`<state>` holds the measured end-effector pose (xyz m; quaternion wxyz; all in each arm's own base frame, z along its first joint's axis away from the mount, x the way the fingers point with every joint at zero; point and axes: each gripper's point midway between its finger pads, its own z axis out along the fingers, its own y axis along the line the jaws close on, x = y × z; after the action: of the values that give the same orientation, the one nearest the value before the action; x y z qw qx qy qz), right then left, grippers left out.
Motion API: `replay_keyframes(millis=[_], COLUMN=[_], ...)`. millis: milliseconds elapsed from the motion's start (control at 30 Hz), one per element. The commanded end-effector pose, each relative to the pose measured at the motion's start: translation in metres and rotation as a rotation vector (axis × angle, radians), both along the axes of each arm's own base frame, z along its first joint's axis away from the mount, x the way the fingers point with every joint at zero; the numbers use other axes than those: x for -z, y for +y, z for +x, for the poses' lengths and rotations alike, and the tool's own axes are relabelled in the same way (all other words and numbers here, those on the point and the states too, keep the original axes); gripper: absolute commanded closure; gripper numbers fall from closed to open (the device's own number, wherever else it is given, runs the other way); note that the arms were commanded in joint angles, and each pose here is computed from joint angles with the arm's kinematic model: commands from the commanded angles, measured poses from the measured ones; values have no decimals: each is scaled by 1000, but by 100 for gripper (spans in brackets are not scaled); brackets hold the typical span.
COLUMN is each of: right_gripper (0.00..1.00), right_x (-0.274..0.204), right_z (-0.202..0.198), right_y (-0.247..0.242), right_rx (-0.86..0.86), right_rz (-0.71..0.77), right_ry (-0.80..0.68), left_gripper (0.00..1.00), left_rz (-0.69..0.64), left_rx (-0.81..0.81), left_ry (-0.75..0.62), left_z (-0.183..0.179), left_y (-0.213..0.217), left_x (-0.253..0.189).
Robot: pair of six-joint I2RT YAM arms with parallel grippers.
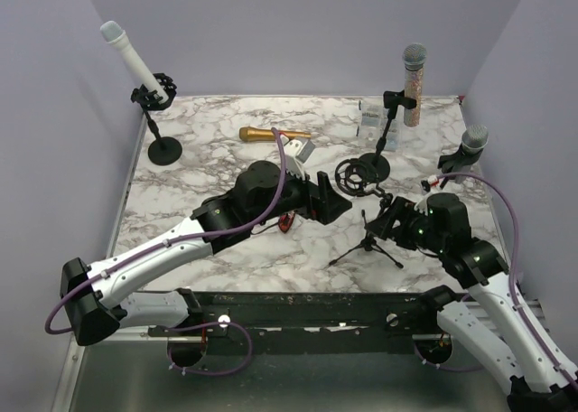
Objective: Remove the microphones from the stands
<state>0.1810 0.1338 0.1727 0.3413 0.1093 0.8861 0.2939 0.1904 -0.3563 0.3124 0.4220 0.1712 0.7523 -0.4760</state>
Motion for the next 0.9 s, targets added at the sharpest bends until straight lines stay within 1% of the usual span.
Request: replay_keyframes(millis=[0,100,200,267,367,467,600,633,700,767,867], right_gripper=[30,31,32,39,47,57,76,83,92,96,99], right_x=[9,18,19,21,21,17,20,21,25,23,22], right_z=[11,11,9,8,7,7,8,7,5,5,10], right_y=[17,13,14,15,15,17,24,30,42,56,64], right_rx=[-38,-35,-47,-53,-58,-66,-94,-120,-183,-253,-277], right_rz=[60,26,30,29,26,34,67,87,142,211,260], right_ry=[-7,1,5,13,21,15,13,11,3,-34,-75], left_gripper=[10,10,10,10,10,10,9,9,9,9,9], left_rz=[13,2,-15,-18,-16,-5,5,4,1,7,15], left_rx=[-28,-42,-60,-60,-59,-59,-57,-57,-56,-86,-93], left_ry=[-50,-64,-81,-84,-86,-84,-86,-88,-93,-99,-98], left_z=[0,0,1,0,1,2,1,0,-1,3,3], left_y=[12,17,22,23,22,21,23,23,25,30,33], left_x=[-17,-20,-22,-23,-21,-18,-16,-17,-18,-17,-15])
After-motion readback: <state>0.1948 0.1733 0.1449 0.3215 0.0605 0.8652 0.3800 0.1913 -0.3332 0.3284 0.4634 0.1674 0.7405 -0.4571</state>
